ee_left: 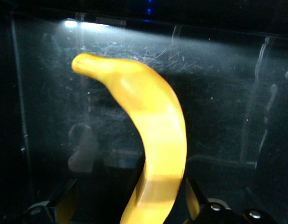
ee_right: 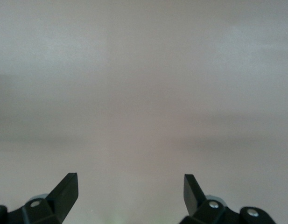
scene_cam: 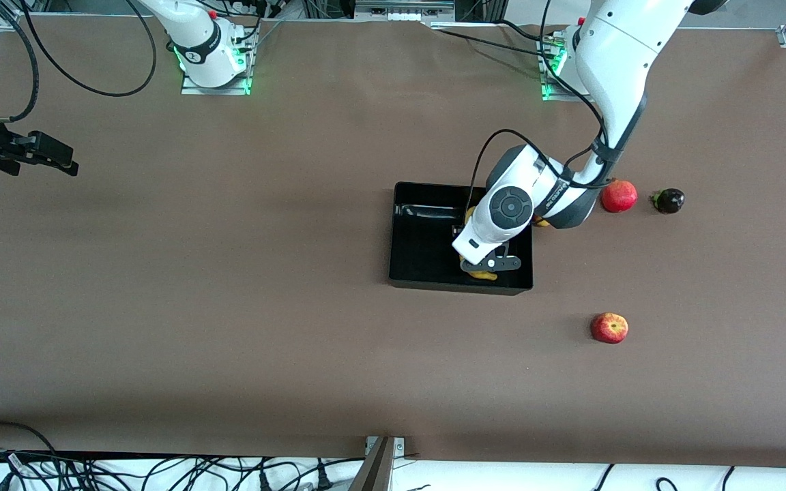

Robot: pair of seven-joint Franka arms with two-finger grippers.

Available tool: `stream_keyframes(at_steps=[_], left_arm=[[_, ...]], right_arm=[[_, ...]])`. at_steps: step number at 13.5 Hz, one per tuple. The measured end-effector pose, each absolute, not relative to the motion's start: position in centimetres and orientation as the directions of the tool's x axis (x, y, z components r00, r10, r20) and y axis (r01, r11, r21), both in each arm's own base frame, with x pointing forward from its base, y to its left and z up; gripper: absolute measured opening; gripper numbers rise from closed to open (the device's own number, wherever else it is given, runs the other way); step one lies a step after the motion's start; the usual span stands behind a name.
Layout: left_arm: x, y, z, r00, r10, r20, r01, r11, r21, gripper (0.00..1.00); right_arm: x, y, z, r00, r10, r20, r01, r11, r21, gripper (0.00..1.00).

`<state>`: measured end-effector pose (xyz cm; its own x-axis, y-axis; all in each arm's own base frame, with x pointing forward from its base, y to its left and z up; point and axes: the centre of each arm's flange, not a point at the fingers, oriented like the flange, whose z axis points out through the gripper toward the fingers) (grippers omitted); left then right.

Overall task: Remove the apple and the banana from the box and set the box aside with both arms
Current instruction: 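Lower the left gripper into the box and grasp the yellow banana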

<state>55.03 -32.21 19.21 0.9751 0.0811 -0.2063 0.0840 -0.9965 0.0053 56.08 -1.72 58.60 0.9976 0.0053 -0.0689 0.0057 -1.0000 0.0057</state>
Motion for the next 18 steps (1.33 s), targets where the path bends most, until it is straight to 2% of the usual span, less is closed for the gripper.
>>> stream_keyframes(at_steps=[5, 7, 12, 13, 18], left_arm=[[54.9, -32.3, 16.5, 0.974, 0.097, -0.204, 0.104, -0.994, 0.021, 1.00], [54.9, -32.3, 16.4, 0.974, 0.101, -0.204, 0.108, -0.994, 0.021, 0.96], [55.2, -32.5, 17.3, 0.974, 0.120, -0.191, 0.127, -0.992, 0.024, 0.41], [55.3, -32.4, 17.5, 0.974, 0.127, -0.190, 0.133, -0.991, 0.023, 0.34], [55.8, -32.2, 19.9, 0.966, 0.142, -0.216, 0.143, -0.990, -0.012, 0.34]], right_arm=[[56.1, -1.7, 58.6, 0.998, 0.005, -0.069, 0.006, -1.000, 0.006, 1.00], [56.1, -1.7, 58.6, 0.998, 0.005, -0.069, 0.006, -1.000, 0.006, 1.00], [56.1, -1.7, 58.6, 0.998, 0.005, -0.069, 0.006, -1.000, 0.006, 1.00], [56.1, -1.7, 58.6, 0.998, 0.005, -0.069, 0.006, -1.000, 0.006, 1.00], [56.1, -1.7, 58.6, 0.998, 0.005, -0.069, 0.006, -1.000, 0.006, 1.00]])
